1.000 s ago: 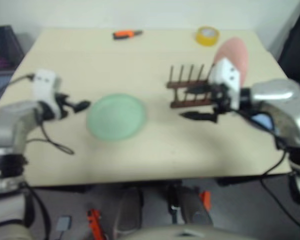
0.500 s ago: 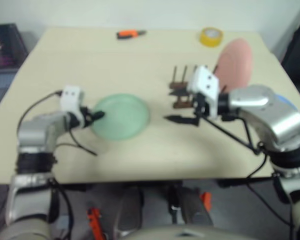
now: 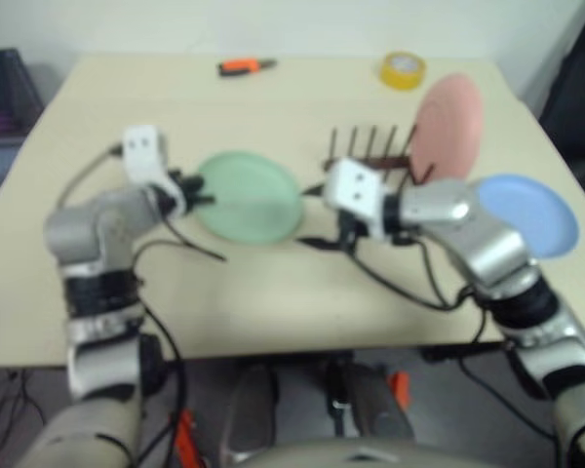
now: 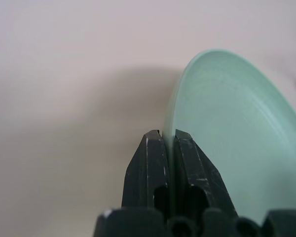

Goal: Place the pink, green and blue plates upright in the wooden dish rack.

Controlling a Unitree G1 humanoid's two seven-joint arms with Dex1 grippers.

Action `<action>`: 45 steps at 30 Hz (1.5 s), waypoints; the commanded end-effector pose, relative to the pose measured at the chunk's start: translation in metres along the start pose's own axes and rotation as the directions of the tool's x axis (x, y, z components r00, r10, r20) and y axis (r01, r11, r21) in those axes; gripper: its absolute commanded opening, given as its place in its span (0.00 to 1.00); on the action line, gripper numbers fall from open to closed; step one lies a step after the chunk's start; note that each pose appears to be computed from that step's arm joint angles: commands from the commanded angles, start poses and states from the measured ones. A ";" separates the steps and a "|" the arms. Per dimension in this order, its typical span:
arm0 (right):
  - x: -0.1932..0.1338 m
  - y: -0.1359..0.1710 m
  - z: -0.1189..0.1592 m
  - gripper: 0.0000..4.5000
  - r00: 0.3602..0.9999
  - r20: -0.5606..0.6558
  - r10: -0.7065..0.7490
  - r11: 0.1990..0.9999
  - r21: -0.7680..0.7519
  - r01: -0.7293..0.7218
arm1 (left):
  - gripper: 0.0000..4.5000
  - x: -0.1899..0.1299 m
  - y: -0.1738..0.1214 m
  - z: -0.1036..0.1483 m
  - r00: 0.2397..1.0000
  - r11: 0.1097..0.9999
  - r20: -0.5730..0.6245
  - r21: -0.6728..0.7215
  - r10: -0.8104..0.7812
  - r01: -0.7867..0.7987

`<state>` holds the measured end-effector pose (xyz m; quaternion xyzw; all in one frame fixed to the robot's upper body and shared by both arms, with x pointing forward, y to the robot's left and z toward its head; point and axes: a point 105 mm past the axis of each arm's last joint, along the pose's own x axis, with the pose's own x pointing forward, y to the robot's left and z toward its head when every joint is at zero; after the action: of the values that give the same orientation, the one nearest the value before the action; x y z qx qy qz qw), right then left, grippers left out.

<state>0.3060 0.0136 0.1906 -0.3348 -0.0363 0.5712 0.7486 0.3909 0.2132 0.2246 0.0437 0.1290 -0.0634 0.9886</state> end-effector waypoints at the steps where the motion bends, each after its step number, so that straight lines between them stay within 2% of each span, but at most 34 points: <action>1: 0.015 -0.010 0.010 0.87 0.996 0.017 -0.082 0.987 -0.139 0.084 | 0.00 -0.011 -0.011 0.029 0.997 0.985 0.073 0.172 0.010 -0.022; 5: 0.037 -0.018 0.003 0.87 0.985 0.012 -0.170 0.969 -0.182 0.169 | 0.00 -0.019 -0.022 0.046 0.994 0.977 0.102 0.214 -0.028 0.005; 8: 0.046 -0.026 0.000 0.87 0.976 0.012 -0.217 0.960 -0.181 0.216 | 0.00 -0.022 -0.030 0.051 0.992 0.980 0.110 0.195 -0.056 0.034; 17: 0.047 -0.023 -0.008 0.87 0.981 -0.010 -0.191 0.960 -0.211 0.185 | 0.00 -0.020 -0.035 0.067 0.986 0.986 0.154 0.163 -0.060 0.034; 20: 0.046 -0.022 -0.013 0.75 0.979 -0.020 -0.205 0.957 -0.213 0.196 | 0.00 -0.019 -0.041 0.072 0.981 0.992 0.171 0.105 -0.087 0.069; 25: 0.046 -0.024 -0.015 0.35 0.972 -0.023 -0.235 0.948 -0.229 0.223 | 0.00 -0.018 -0.043 0.069 0.982 0.993 0.161 0.074 -0.100 0.089; 29: 0.040 -0.037 -0.012 0.03 0.957 -0.014 -0.289 0.931 -0.237 0.278 | 0.00 -0.015 -0.041 0.068 0.984 0.994 0.153 0.073 -0.095 0.084; 30: 0.039 -0.039 -0.012 0.01 0.955 -0.014 -0.295 0.929 -0.239 0.283 | 0.00 -0.015 -0.042 0.068 0.984 0.994 0.152 0.072 -0.098 0.087; 35: 0.036 -0.043 -0.013 0.01 0.951 -0.015 -0.310 0.920 -0.255 0.296 | 0.00 -0.017 -0.047 0.074 0.978 0.990 0.161 0.062 -0.134 0.126; 39: 0.035 -0.043 -0.012 0.00 0.951 0.002 -0.310 0.917 -0.265 0.300 | 0.26 -0.020 -0.044 0.082 0.972 0.988 0.182 0.061 -0.149 0.140; 45: 0.037 -0.043 -0.003 0.00 0.955 0.055 -0.291 0.916 -0.273 0.295 | 0.74 -0.040 -0.045 0.112 0.936 0.971 0.277 -0.035 -0.219 0.238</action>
<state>0.3583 0.0364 0.1753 -0.4300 -0.1261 0.4508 0.7720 0.3846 0.1612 0.3103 0.0028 0.0468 -0.1660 0.9850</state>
